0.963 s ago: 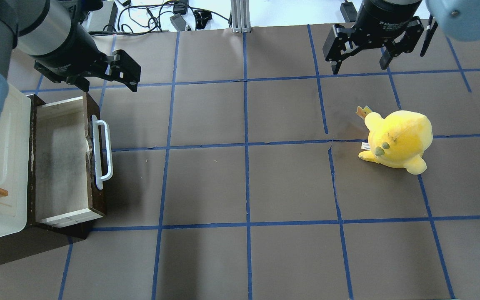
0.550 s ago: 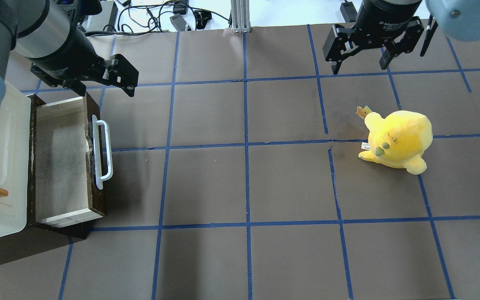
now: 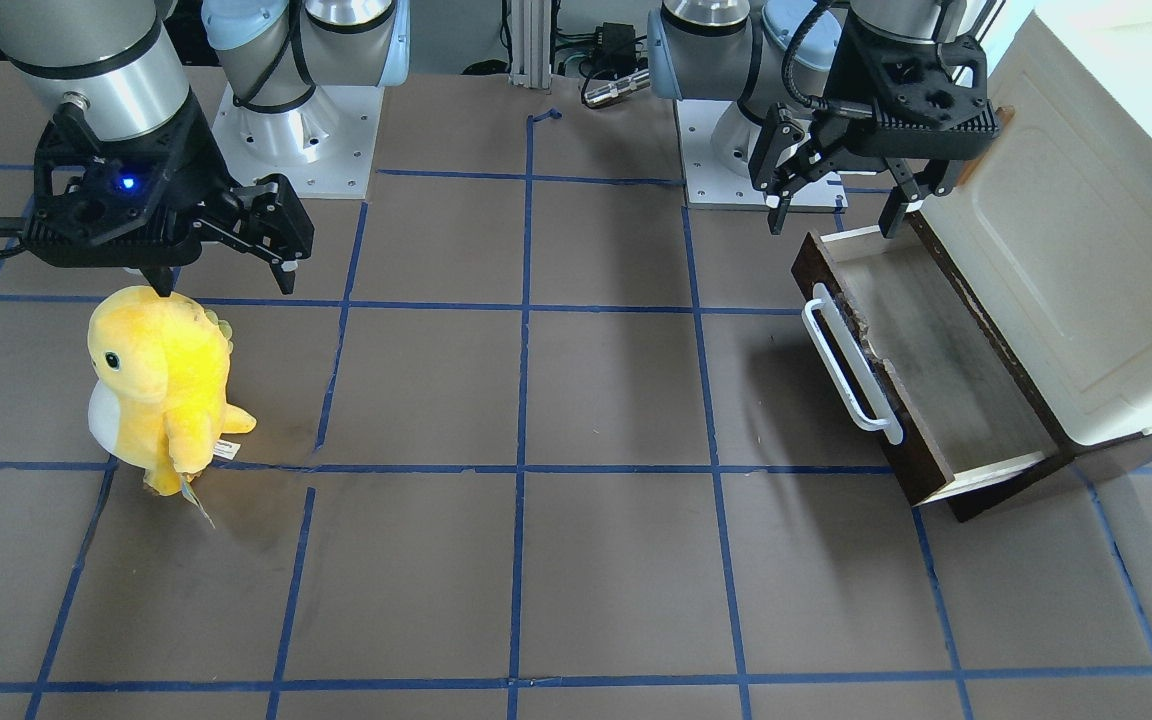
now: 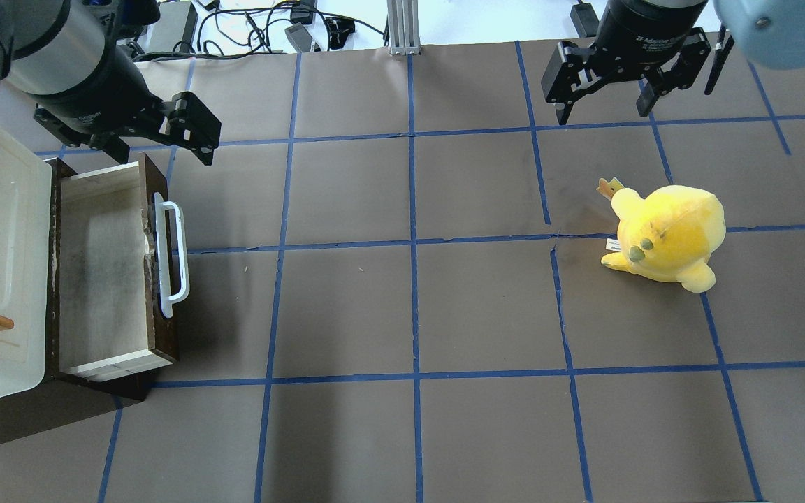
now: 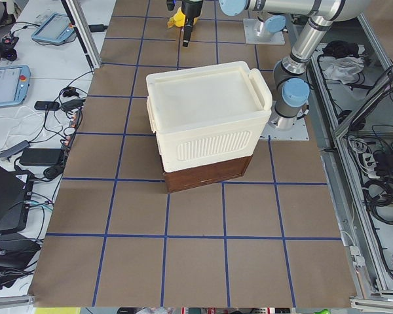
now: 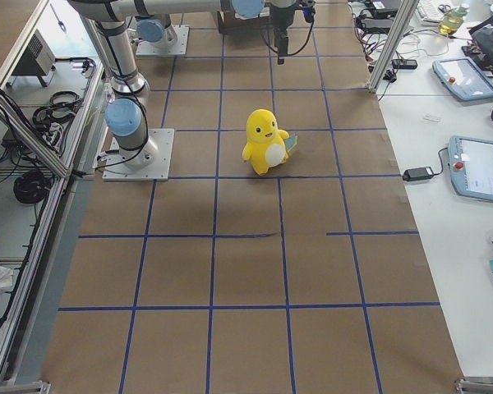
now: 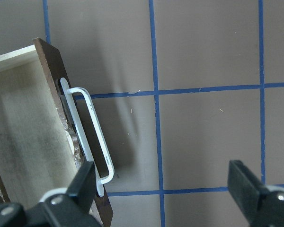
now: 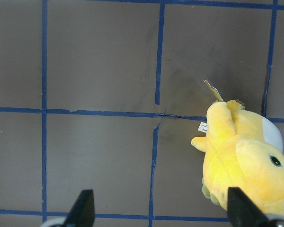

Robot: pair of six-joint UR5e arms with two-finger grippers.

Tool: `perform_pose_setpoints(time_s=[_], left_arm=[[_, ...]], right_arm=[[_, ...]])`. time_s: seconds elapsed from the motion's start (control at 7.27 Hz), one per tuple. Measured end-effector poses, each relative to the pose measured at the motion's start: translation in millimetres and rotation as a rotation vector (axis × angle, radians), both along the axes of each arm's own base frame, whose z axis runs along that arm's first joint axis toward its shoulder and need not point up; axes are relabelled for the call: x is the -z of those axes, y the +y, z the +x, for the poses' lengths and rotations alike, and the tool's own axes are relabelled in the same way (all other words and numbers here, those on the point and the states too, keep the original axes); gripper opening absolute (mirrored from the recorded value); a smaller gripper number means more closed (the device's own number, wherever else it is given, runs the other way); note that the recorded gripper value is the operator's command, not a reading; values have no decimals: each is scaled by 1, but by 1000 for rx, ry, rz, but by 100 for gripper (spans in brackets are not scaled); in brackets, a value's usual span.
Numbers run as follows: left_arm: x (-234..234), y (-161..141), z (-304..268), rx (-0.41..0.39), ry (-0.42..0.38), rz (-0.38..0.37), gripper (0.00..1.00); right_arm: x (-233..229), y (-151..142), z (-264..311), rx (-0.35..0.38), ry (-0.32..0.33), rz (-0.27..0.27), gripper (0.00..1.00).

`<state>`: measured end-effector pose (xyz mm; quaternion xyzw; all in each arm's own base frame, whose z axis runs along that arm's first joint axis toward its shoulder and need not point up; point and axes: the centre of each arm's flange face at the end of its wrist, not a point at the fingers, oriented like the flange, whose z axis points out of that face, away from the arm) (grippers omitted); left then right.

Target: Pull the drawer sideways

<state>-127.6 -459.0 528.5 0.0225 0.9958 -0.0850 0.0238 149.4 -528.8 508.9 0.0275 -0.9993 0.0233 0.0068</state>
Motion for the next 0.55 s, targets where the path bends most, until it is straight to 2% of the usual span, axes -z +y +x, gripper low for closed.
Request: perform_pose_setpoints(time_s=[0.55], left_arm=[[3,-4,0,-2,-3,5,100]], right_arm=[[0,0,0,0,0,0,100]])
